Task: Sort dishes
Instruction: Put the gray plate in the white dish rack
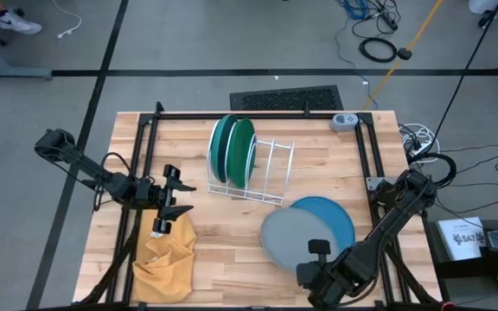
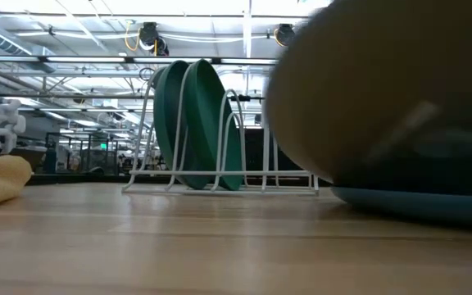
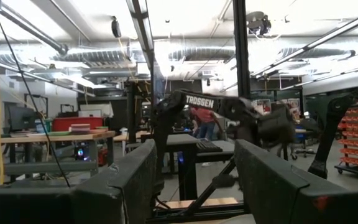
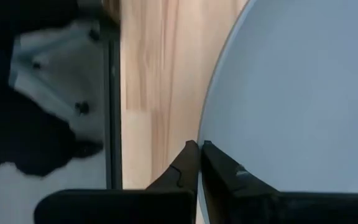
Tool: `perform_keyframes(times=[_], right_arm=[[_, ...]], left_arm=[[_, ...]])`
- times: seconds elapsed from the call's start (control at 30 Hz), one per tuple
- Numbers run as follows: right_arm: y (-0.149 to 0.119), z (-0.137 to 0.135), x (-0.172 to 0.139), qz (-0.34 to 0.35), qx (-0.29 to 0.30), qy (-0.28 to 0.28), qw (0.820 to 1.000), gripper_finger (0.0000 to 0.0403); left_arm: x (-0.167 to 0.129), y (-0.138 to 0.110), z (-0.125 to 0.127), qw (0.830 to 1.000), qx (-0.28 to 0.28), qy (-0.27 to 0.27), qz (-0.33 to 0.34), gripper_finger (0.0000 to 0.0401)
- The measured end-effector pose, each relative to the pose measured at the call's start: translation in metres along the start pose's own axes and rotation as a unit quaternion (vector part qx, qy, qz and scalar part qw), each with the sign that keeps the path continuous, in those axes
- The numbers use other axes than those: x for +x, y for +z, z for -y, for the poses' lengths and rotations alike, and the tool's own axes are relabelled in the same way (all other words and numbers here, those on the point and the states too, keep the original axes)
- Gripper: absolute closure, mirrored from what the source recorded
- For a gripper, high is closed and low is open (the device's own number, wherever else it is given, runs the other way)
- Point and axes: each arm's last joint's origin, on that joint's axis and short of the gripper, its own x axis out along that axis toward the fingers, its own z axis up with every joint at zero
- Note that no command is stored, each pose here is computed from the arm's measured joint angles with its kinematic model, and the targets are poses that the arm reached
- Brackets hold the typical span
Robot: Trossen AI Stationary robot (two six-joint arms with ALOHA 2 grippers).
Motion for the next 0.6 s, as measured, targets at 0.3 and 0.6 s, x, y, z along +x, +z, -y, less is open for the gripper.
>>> perform_keyframes(times=[0.3, 0.6], right_arm=[[0.027, -0.005, -0.048, 0.146, -0.001, -0.048, 0.988, 0.0403], [0.044, -0.005, -0.080, 0.280, 0.047, -0.105, 0.953, 0.0403]], left_arm=[[0.000, 0.001, 0.000, 1.000, -0.004, 0.002, 0.007, 0.0184], [0.000, 0.004, -0.001, 1.000, -0.013, -0.002, 0.019, 0.0184]])
